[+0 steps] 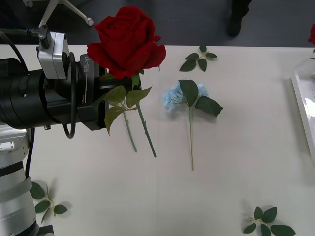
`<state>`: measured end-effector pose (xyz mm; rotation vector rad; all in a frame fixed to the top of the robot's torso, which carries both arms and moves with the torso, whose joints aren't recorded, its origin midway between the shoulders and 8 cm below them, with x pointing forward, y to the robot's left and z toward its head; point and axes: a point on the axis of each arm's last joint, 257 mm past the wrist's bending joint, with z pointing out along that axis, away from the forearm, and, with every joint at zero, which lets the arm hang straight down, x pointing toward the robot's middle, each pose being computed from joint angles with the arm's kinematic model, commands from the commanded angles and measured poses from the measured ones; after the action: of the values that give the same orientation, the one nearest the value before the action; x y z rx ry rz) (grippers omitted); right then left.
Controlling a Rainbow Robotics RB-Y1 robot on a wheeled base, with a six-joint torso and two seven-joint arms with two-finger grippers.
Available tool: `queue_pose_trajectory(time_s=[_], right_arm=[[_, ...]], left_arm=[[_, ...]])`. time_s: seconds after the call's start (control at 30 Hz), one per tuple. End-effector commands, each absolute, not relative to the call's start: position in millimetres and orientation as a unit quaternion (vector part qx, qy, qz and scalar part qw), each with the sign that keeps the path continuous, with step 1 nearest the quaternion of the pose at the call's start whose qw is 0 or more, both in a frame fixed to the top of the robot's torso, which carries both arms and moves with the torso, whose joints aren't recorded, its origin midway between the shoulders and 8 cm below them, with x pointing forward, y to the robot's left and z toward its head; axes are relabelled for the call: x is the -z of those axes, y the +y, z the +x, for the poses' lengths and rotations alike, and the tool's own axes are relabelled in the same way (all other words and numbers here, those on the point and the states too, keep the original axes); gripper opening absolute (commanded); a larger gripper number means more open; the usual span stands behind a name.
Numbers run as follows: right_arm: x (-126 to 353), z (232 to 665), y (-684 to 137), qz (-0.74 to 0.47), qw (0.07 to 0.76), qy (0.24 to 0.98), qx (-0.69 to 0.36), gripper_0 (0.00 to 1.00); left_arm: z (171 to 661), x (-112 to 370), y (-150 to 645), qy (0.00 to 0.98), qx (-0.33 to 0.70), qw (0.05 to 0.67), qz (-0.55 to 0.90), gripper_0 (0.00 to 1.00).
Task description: Put the red flowers into the right box and the blue flowers into the left box
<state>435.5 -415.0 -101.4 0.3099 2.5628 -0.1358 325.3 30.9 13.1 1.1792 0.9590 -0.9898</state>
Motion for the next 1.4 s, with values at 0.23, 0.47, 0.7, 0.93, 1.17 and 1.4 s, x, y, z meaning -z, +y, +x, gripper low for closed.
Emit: queue_pose_trajectory(time_s=[0.23,0.47,0.7,0.93,1.17,1.4], right_arm=[[63.4,453.7,-533.2,0.088,0.296,0.945,0.11,0.0],[77.5,456.0,-592.8,0.09,0.29,0.94,0.154,0.0],[100.5,453.9,-633.4,0.081,0.276,0.935,0.206,0.0],[108.3,449.1,-663.4,0.09,0.27,0.92,0.268,0.0],[114.3,452.2,-668.2,0.089,0.274,0.913,0.288,0.0],[111.6,454.6,-668.3,0.085,0.279,0.912,0.289,0.73]], left_arm=[[320.0,-22.7,27.0,0.395,0.421,0.623,0.527,0.0],[320.0,-22.7,27.0,0.395,0.421,0.623,0.527,0.0],[320.0,-22.7,27.0,0.395,0.421,0.623,0.527,0.0],[320.0,-22.7,27.0,0.395,0.421,0.623,0.527,0.0],[320.0,-22.7,27.0,0.395,0.421,0.623,0.527,0.0],[320.0,-22.7,27.0,0.395,0.421,0.623,0.527,0.0]])
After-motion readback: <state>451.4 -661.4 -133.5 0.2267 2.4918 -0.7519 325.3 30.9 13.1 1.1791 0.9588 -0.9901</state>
